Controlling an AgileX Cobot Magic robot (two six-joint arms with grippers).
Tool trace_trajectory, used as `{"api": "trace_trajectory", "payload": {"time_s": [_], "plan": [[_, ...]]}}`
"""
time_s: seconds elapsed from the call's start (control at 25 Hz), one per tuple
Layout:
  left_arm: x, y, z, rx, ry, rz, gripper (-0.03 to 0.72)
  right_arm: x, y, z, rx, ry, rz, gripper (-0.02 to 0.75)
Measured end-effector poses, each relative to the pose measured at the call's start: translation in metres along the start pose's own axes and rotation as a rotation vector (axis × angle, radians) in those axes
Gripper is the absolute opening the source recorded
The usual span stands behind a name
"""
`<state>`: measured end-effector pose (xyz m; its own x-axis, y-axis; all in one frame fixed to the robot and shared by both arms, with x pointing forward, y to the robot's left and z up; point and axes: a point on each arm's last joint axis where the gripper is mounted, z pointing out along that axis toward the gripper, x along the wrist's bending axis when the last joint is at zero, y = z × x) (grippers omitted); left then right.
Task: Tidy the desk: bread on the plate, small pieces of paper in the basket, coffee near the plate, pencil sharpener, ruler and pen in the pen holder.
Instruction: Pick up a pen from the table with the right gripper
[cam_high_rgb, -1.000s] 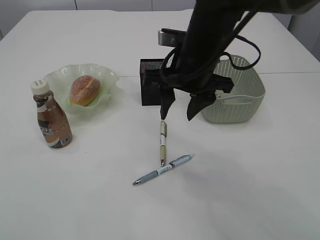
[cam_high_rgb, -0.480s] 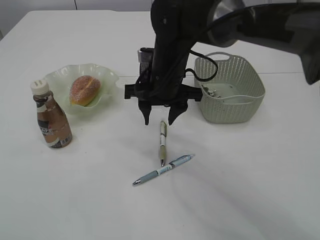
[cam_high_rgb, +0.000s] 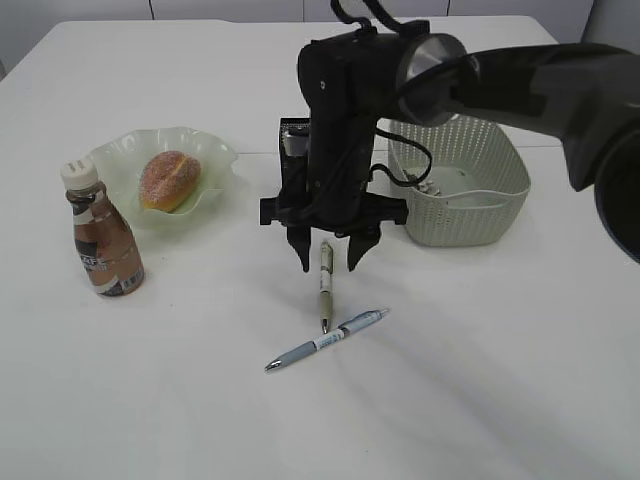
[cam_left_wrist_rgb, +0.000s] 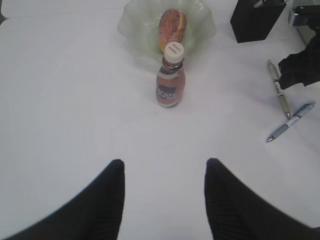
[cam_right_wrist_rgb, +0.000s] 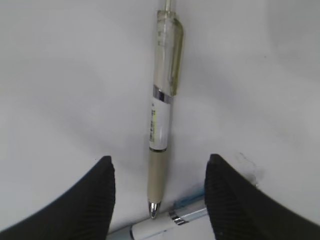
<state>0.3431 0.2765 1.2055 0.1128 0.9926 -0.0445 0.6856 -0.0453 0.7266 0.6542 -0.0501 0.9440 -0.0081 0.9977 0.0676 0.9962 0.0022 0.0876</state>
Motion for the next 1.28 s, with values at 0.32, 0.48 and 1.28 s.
{"api": "trace_trajectory", "payload": {"time_s": [0.32, 0.48, 1.28], "plan": [[-0.001, 0.000, 0.000, 0.002, -0.007, -0.002, 0.372, 0.000, 0.000, 0.017, 0.030, -0.018, 0.003, 0.448], [-0.002, 0.000, 0.000, 0.005, -0.017, -0.006, 0.372, -0.001, 0.000, 0.019, 0.032, -0.022, 0.003, 0.448], [-0.003, -0.001, 0.000, 0.011, -0.035, -0.011, 0.372, 0.006, 0.011, 0.038, 0.023, -0.013, 0.007, 0.449]]}}
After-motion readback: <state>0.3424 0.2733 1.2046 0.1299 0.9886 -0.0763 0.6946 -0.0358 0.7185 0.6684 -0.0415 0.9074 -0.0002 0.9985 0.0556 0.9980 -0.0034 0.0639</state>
